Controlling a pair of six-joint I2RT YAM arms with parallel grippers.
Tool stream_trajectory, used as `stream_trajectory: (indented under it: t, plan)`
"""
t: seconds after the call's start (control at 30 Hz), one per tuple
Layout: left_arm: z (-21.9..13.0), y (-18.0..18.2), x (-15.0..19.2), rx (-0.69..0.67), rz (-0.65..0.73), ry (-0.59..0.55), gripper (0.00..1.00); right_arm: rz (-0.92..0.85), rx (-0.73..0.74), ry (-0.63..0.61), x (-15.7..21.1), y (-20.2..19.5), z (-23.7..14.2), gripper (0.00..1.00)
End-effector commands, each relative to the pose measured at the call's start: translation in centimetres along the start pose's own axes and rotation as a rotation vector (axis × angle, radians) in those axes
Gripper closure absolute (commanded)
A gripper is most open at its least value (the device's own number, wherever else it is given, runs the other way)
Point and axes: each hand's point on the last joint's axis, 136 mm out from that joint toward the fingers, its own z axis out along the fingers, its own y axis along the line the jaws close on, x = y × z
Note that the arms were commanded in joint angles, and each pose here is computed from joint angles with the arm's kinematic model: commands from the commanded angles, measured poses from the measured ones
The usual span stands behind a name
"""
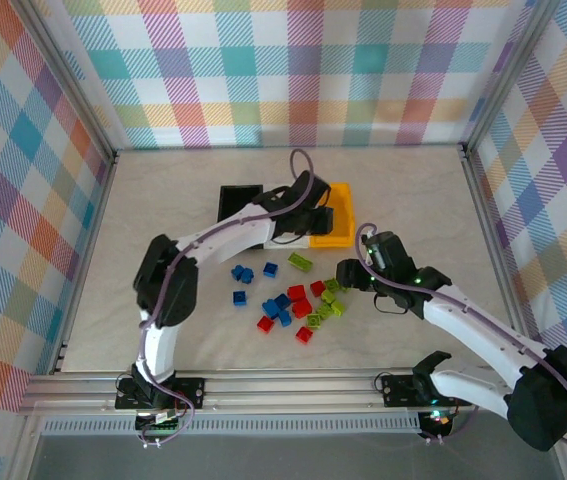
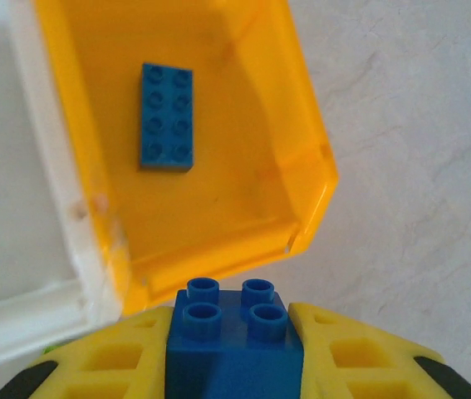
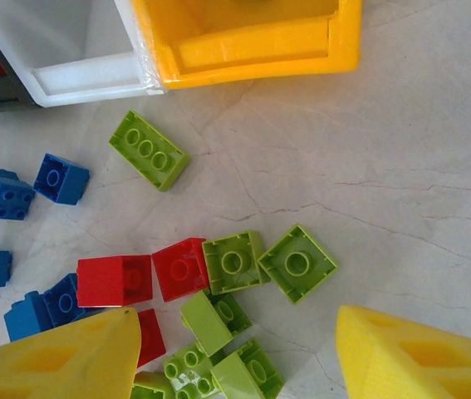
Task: Sort the legos into containers by color
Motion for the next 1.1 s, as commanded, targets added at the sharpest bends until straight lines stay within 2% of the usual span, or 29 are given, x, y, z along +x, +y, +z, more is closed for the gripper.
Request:
stream_trajectory:
  t: [0.0, 0.13, 0.27, 0.33, 0.5, 0.67, 0.77, 0.9, 1.07]
  plan:
    - [0.4, -0.3, -1.5, -0.027, 0.037, 0.016, 0.71, 0.023, 0.003, 0.003, 0.3, -0.3, -0.1, 0.36]
    - [2.6, -0.2, -2.3, -0.072, 0.046, 0.045, 0.64, 0.024, -0.007, 0.000, 0.2, -0.1, -0.2, 0.36]
    - [3.8, -0.7, -3.2, -0.070, 0.030, 0.048, 0.40, 0.024, -0.004, 0.008, 0.4, -0.2, -0.2, 0.35]
    - [3.7, -1.3, -3.9, -0.055, 0.023, 0.039, 0.32, 0.024, -0.006, 0.009, 0.4, -0.2, -0.2, 0.34]
    - [1.1, -3.3, -5.7, 0.012, 0.005, 0.003, 0.22, 0.010, -0.013, 0.028, 0.6, 0.0, -0.1, 0.34]
    - [-3.0, -4.5, -5.5, 0.072, 0.020, -0.042, 0.17, 0.014, 0.041, 0.078, 1.4, -0.9, 1.2, 0.34]
    - [-5.3, -3.9, -3.7, 0.119, -0.011, -0.071, 0.11, 0.022, 0.057, 0.098, 1.5, -1.1, 2.3, 0.35]
    - [-7.7, -0.7, 0.8, 0.131, -0.063, -0.082, 0.00, 0.012, 0.034, 0.159, 2.2, -0.6, 3.5, 0.39]
    - [-10.3, 4.3, 6.5, 0.083, -0.119, -0.079, 0.00, -0.005, -0.011, 0.275, 4.9, -0.3, 4.0, 0.47]
